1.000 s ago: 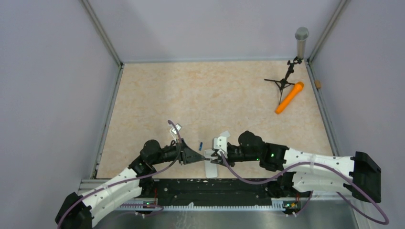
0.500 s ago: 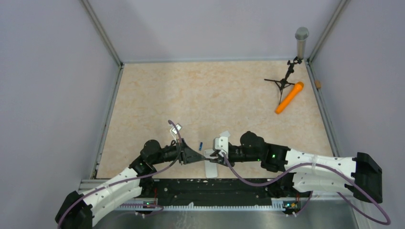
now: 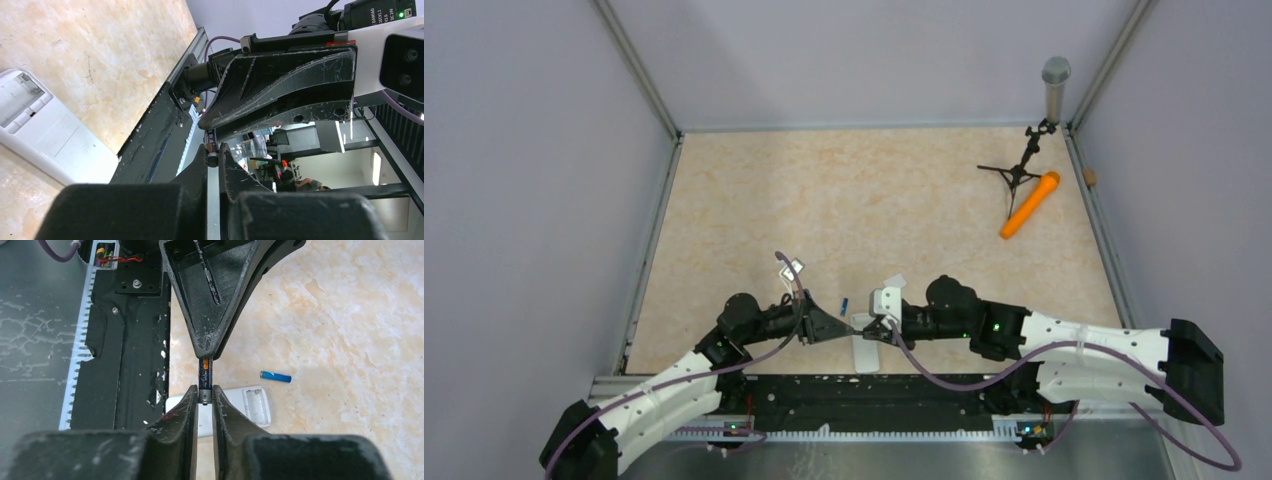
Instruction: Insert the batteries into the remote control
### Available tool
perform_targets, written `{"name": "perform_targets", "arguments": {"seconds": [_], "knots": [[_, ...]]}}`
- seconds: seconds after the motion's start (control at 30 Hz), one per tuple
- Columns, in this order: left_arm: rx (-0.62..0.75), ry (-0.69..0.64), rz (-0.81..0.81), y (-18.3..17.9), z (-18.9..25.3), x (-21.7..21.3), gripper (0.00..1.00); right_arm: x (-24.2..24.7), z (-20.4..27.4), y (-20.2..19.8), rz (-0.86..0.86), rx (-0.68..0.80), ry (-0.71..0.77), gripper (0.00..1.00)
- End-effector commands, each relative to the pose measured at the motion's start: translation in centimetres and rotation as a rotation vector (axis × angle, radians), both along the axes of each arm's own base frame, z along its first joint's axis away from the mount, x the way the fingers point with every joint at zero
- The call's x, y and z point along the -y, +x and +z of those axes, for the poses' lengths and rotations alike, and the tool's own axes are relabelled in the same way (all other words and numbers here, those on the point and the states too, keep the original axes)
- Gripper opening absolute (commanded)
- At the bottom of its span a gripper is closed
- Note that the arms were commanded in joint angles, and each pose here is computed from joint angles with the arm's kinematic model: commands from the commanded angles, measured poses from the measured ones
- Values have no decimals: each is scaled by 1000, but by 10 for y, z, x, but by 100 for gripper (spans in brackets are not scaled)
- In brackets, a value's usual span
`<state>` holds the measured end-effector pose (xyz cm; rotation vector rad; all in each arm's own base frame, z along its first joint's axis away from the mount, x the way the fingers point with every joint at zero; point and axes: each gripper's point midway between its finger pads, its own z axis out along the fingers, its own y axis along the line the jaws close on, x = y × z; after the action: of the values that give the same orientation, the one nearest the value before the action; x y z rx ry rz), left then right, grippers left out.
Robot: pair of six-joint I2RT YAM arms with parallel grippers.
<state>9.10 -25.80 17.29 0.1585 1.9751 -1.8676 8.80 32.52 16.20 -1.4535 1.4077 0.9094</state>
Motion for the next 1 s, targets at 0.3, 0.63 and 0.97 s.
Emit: {"name": "perform_targets", "arguments": {"seconds": [0.3, 0.63, 0.97], "knots": [[14, 51, 52, 8, -10, -4, 28, -6, 15, 7, -22, 47, 13, 0], [13, 238, 264, 34, -37, -27, 54, 2, -14, 40, -157, 93, -232, 0], [-38, 445, 413, 47, -76, -58, 54, 3, -50, 66, -153, 148, -466, 0]]}}
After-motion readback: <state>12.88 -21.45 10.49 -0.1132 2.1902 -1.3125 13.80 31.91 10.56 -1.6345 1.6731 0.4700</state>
